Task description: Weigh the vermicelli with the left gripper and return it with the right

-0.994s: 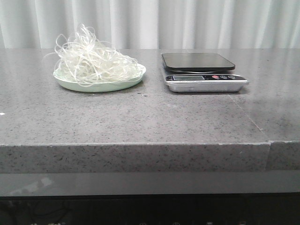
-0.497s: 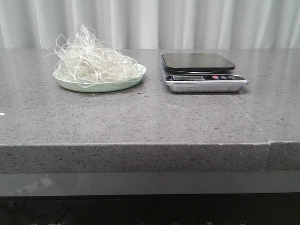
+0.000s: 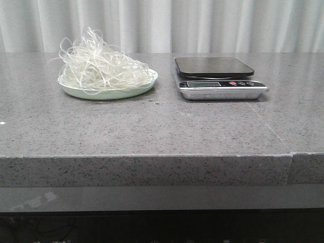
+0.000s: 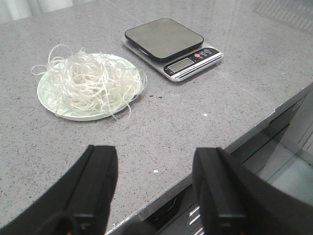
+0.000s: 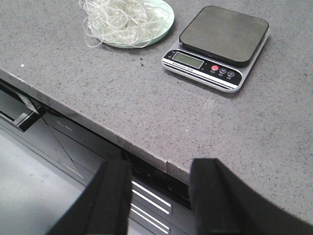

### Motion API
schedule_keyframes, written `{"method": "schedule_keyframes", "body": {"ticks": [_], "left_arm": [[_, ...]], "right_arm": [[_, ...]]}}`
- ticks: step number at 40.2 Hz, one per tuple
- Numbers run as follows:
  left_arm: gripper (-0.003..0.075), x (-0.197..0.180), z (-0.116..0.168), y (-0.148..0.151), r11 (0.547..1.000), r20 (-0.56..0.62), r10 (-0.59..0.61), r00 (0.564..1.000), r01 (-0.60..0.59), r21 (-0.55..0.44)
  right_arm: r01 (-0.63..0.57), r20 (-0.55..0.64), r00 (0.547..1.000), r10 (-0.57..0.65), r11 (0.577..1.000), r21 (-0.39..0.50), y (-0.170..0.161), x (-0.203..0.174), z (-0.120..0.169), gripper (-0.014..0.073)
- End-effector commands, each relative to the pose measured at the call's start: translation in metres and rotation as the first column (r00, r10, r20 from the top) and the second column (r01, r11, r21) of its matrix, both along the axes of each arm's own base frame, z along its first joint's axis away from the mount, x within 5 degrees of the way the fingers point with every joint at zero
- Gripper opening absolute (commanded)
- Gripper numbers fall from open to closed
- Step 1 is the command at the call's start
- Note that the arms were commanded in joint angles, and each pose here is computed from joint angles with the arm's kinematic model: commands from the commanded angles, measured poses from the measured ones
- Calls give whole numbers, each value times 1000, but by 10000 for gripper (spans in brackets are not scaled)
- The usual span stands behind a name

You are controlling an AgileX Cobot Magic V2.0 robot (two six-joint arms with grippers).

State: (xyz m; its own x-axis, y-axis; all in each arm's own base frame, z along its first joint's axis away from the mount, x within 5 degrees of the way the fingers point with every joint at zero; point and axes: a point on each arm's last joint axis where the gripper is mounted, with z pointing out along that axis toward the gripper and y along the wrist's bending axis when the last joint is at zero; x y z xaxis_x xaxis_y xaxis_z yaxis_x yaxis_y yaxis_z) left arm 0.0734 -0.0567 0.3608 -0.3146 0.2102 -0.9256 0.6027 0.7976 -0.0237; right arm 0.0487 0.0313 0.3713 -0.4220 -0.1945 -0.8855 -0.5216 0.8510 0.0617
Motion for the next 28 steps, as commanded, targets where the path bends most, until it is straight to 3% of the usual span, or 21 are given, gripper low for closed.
{"method": "schedule_keyframes", "body": {"ticks": [1,7,13,28], "left_arm": [[388,0,14,-1,998,63,-2,998,6,-61],[267,0,14,-1,998,63,-2,998,6,-61],[148,0,14,-1,998,63,-2,998,6,-61],[156,0,14,-1,998,61,-4,998,8,-67]], "right_arm": [[8,67,998,-10,999,36,0,2,11,296],[8,67,998,-10,999,36,0,2,11,182],[8,68,998,-10,999,37,0,2,11,164],[8,68,998,-10,999,37,0,2,11,164]]}}
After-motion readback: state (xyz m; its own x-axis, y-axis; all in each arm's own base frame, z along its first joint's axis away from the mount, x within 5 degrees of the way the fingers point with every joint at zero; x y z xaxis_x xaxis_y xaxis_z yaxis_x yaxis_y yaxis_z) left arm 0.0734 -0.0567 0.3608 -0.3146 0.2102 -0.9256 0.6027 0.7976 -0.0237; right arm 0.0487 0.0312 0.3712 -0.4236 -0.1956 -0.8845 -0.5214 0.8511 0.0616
